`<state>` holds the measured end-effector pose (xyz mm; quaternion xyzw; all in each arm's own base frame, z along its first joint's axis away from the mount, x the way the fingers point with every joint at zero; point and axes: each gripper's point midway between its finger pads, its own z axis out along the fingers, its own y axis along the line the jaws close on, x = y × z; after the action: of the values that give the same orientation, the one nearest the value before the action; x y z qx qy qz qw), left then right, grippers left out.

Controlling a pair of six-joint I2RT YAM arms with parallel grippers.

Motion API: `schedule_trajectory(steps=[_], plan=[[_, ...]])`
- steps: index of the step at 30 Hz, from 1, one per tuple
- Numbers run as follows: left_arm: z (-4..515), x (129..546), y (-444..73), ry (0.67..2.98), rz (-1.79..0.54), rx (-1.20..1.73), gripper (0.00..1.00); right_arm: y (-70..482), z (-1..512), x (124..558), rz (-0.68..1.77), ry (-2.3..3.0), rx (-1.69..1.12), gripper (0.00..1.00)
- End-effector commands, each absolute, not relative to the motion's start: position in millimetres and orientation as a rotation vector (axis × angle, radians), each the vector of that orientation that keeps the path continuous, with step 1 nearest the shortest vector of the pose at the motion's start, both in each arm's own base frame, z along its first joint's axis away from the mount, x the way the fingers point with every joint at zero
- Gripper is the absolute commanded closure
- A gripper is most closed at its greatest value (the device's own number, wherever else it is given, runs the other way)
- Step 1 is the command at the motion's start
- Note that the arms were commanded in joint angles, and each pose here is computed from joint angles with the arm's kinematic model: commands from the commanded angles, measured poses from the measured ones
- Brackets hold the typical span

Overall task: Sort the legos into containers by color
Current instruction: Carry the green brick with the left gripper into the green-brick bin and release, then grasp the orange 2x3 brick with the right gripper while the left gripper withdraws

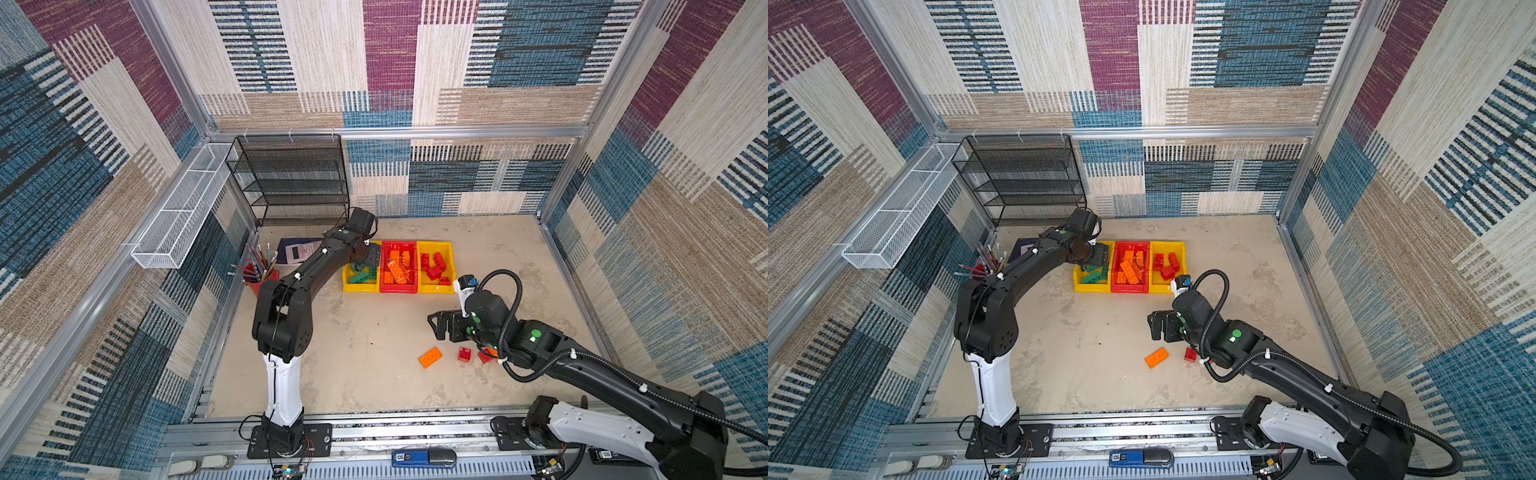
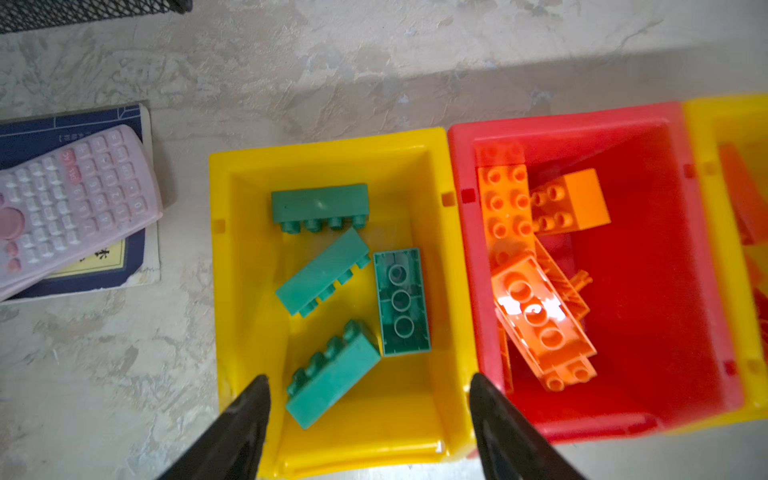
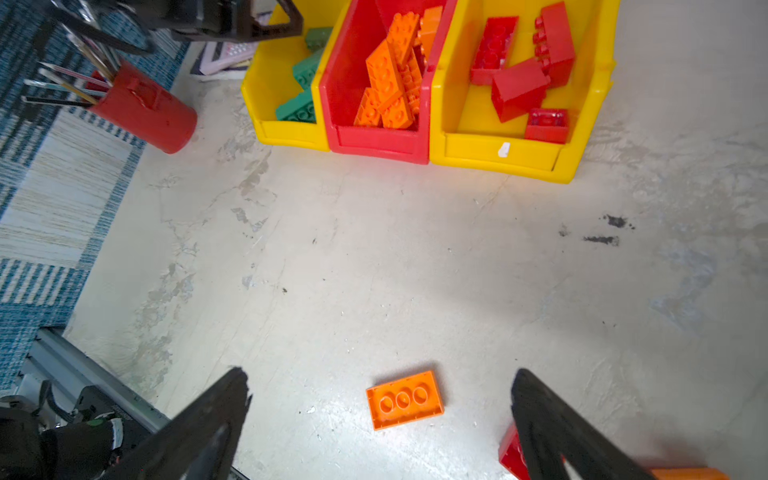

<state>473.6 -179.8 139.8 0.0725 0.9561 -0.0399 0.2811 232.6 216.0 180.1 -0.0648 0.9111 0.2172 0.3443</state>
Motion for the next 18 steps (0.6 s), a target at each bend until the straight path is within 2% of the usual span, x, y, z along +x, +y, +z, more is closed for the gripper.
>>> schedule_trajectory(steps=[1, 8, 11, 13, 15, 18], plan=[[148.1, 452.0, -185.1, 2.528, -0.225, 0.136, 0.24, 216.0, 169.0, 231.6, 0.542, 2.415, -0.15, 0.0], [123.0, 361.5, -183.0, 2.489, -0.38, 0.061, 0.23, 225.4, 131.1, 214.4, 0.536, 2.548, -0.292, 0.0], [110.6, 320.9, -181.0, 2.499, -0.356, 0.117, 0.22, 221.9, 117.1, 210.6, 0.489, 2.586, -0.336, 0.0], [102.0, 295.3, -180.1, 2.506, -0.351, 0.158, 0.16, 222.0, 107.0, 207.5, 0.47, 2.619, -0.364, 0.0], [98.0, 270.5, -184.2, 2.484, -0.403, 0.208, 0.06, 223.7, 96.3, 205.0, 0.455, 2.651, -0.39, 0.0], [101.9, 244.4, -186.4, 2.411, -0.495, 0.236, 0.01, 228.0, 80.2, 200.8, 0.437, 2.696, -0.425, 0.0]])
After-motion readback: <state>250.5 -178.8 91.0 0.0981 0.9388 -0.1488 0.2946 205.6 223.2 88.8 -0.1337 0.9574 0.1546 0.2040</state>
